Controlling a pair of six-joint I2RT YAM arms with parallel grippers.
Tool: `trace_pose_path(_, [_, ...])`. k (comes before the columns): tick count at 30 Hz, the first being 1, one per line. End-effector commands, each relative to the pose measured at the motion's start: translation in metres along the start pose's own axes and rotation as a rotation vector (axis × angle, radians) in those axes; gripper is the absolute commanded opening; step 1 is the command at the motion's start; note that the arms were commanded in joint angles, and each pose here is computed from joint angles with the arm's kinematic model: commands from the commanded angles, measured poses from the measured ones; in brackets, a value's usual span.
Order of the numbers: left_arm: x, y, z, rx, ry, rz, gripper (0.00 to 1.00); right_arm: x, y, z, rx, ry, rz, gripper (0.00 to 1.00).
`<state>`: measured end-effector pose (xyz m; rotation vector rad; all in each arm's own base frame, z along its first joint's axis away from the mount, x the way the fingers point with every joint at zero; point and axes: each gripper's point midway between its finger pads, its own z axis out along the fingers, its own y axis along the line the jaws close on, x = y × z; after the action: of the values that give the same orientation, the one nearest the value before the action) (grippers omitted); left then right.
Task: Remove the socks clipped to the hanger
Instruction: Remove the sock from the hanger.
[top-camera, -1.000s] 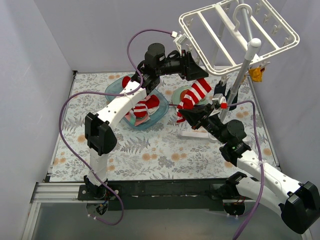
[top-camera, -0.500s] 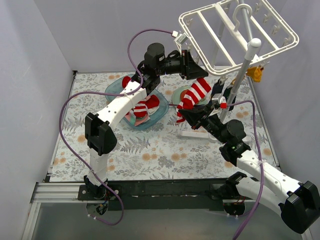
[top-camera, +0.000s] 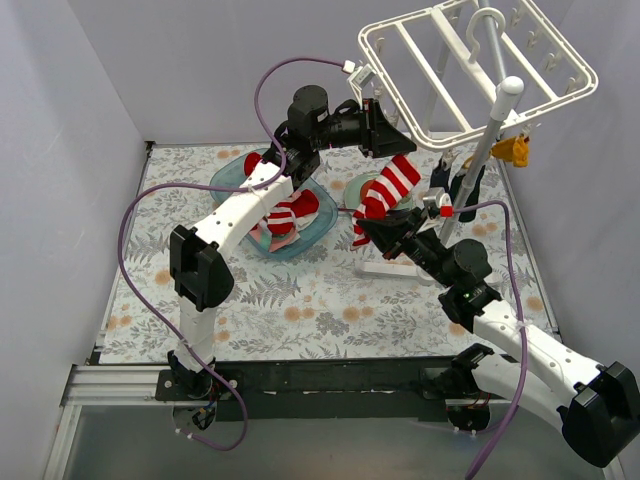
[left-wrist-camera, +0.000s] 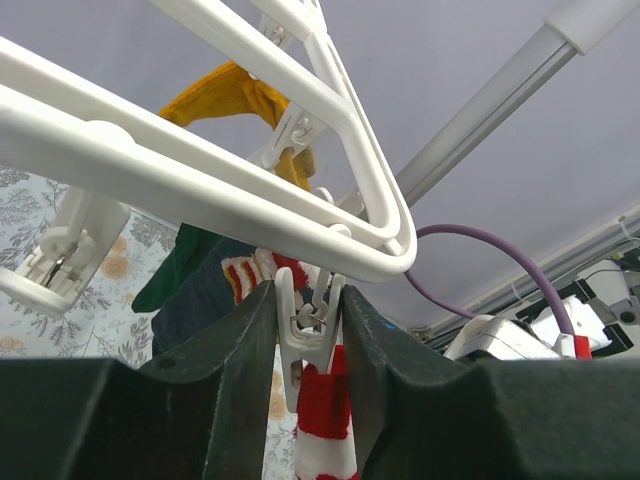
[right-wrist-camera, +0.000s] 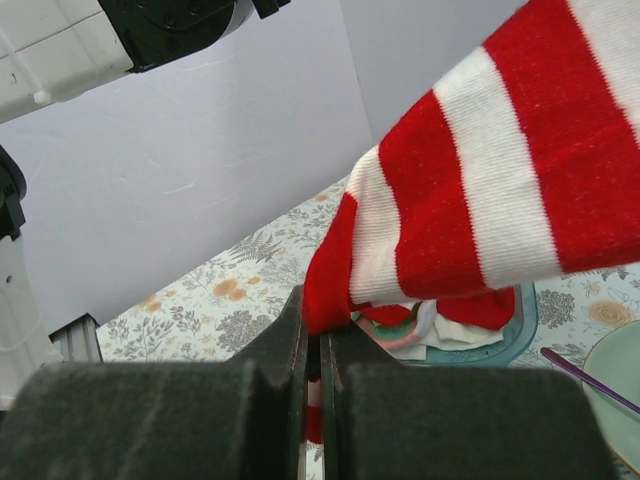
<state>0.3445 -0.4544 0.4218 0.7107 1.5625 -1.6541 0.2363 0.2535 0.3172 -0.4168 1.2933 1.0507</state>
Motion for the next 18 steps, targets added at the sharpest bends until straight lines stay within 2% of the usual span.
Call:
trace_pose_path(1, [-0.018,-0.017,-0.006,0.006,-0.037,0.049,0.00,0.000,0.004,-0.004,-0.017,-0.009,-0.002,0.01])
trace_pose_path(10, [-0.022,-0.016,-0.007,-0.017,-0.053,0.072,0.00,0.019,-0.003,-0.011,0.005,0.042,0.009,0.01])
trace_pose_path(18, [-0.028,-0.024,-0.009,-0.014,-0.059,0.078,0.00,0.038,-0.003,0.027,-0.051,0.137,0.016,0.01])
